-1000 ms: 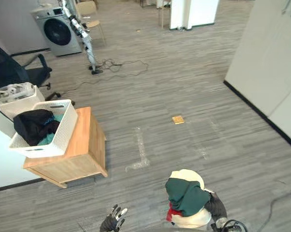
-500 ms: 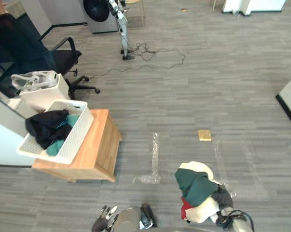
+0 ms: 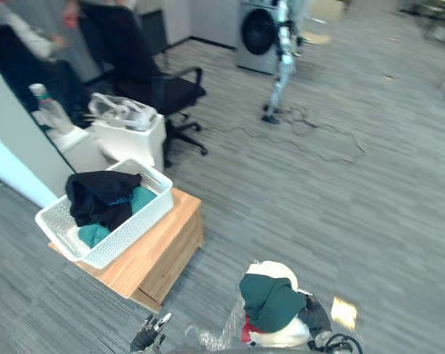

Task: Tidy the bed and pick cloth on bed and put in laundry

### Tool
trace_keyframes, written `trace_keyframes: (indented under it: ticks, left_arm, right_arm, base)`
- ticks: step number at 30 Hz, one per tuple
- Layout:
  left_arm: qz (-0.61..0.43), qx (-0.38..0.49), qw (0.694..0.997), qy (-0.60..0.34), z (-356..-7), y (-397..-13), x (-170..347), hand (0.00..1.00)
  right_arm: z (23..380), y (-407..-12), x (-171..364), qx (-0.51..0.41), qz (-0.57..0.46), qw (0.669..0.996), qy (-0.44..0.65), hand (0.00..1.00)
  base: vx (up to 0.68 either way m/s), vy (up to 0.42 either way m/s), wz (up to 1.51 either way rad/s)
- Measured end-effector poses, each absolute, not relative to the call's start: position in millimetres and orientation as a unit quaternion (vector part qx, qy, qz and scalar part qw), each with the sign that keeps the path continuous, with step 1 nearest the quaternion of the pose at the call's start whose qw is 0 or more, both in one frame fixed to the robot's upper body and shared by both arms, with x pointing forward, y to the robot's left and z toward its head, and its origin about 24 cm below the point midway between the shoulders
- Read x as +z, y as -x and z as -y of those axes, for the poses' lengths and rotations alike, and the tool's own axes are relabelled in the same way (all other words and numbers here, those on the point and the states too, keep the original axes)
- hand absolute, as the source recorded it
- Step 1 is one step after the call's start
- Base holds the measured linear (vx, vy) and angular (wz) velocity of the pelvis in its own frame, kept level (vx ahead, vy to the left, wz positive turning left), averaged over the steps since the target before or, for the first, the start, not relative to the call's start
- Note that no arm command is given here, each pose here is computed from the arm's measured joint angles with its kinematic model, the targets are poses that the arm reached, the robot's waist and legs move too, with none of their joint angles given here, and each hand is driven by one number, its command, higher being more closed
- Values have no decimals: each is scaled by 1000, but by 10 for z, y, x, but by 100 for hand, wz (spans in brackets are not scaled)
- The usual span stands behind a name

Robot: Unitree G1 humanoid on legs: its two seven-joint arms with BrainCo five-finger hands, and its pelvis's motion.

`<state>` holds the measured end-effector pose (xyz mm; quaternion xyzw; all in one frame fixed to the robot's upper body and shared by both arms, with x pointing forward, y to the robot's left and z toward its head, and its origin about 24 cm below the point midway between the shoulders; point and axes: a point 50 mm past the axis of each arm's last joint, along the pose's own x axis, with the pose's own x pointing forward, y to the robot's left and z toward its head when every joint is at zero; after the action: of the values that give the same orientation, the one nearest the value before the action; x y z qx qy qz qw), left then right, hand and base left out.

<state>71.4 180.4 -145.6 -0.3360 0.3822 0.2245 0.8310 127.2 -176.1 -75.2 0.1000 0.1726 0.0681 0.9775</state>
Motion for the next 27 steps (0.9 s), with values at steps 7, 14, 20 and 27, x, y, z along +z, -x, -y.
trace_keyframes:
  ticks: [7, 14, 20, 27]
  left_arm:
    - [-365, 180, 853, 327, -1792, -672, -1413, 0]
    - [-368, 141, 871, 295, -1894, -659, -1389, 0]
    - [-395, 80, 884, 238, -1884, -725, -1386, 0]
    - [-403, 68, 892, 194, -2005, -883, -1356, 0]
  right_arm:
    - [1820, -1603, -606, 61, -123, 987, -83, 100]
    - [1675, -1758, -592, 17, -119, 988, -97, 100]
    - [1735, -1736, -563, -58, -115, 990, -60, 100]
    - [1736, -1933, 247, -60, 85, 994, -23, 100]
  base:
    - [239, -94, 93]
    - [160, 78, 39]
    - [6, 81, 77]
    - [128, -45, 100]
